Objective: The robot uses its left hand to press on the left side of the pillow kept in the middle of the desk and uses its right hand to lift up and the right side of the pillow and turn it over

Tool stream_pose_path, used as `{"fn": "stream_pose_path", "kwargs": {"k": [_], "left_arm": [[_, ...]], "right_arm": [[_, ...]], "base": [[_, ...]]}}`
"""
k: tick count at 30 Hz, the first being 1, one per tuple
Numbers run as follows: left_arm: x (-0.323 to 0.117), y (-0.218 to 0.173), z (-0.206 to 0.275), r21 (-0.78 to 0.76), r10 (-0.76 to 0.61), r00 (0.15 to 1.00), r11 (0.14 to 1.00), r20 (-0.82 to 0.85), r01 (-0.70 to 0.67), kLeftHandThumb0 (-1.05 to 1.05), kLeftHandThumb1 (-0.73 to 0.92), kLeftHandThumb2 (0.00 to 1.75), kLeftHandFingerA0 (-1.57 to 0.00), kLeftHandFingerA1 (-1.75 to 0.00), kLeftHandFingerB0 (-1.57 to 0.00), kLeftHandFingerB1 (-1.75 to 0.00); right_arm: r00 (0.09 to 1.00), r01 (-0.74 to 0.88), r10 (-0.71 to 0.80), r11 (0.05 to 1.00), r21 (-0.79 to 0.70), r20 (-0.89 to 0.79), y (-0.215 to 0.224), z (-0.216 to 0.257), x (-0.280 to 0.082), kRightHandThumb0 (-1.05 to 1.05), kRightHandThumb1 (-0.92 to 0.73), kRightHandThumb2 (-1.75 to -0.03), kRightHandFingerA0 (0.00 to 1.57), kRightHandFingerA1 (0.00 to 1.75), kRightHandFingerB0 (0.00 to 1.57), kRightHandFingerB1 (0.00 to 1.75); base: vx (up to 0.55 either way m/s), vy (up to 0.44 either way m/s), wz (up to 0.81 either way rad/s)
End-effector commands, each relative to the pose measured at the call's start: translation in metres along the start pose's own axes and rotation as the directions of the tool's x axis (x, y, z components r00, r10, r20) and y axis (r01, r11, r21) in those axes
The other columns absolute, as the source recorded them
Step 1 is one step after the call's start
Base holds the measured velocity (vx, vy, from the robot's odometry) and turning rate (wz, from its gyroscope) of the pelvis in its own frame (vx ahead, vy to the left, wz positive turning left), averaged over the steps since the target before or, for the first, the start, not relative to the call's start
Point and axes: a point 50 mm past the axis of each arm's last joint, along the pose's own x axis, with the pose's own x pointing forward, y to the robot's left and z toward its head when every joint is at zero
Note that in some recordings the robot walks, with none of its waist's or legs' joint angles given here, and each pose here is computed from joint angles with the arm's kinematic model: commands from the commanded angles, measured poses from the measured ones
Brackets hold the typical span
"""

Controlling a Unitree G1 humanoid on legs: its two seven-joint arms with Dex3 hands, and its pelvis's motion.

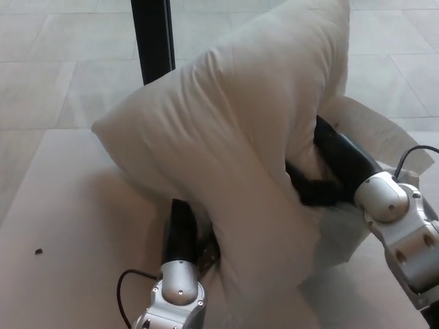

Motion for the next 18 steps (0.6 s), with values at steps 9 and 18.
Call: {"fn": "stream_pose_path", "kwargs": {"k": [9, 18], "left_arm": [[-0.056, -0.114, -0.057, -0.27, -0.436, 0.884, 0.883, -0.167, 0.384, -1.05, 0.64, 1.0, -0.41, -0.93, 0.0, -0.02], [-0.052, -0.116, -0.047, -0.192, -0.453, 0.885, 0.883, -0.107, 0.429, -1.01, 0.62, 1.02, -0.31, -0.71, 0.0, -0.03]], "right_arm": [[0.655, -0.729, 0.756, 0.635, -0.254, 0.011, 0.187, 0.019, -0.045, -0.89, -0.42, -0.76, 0.0, 0.76, 0.04, 0.58], [0.687, -0.706, 0.726, 0.676, -0.213, 0.025, 0.174, 0.018, -0.038, -0.81, -0.52, -0.56, 0.0, 0.63, 0.05, 0.57]], "base": [[0.0, 0.0, 0.0], [0.0, 0.0, 0.0]]}}
